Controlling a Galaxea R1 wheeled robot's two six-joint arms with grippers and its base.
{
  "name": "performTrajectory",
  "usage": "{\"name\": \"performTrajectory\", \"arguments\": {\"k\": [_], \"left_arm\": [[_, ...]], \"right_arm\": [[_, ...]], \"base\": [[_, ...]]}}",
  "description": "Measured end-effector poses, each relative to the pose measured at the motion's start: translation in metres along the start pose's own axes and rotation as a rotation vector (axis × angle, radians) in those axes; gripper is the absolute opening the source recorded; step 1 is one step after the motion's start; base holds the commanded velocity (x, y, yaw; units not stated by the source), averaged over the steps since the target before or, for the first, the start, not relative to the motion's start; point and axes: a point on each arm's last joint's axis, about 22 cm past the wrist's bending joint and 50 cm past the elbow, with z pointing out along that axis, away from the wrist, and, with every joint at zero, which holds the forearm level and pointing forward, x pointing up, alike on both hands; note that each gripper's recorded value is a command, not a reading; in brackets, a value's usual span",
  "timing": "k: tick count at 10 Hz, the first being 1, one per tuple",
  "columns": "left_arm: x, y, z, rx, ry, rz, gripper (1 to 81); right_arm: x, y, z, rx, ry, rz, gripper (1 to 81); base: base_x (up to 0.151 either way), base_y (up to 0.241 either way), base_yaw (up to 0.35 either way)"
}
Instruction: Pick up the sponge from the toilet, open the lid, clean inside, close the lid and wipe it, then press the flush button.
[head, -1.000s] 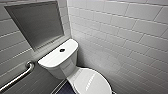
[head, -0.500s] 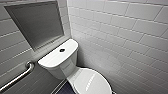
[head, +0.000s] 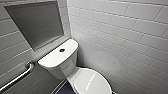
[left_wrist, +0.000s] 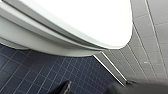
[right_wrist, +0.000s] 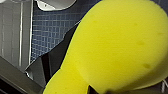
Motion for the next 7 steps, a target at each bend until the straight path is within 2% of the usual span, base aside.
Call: {"name": "performTrajectory", "arguments": {"k": [7], "left_arm": [[0.018, 0.015, 0.005, -0.018, 0.005, 0.009, 81.1]], "right_arm": [[-0.001, 0.001, 0.000, -0.005, -0.006, -0.003, 1.0]], "base": [[0.000, 0.000, 0.000]]}}
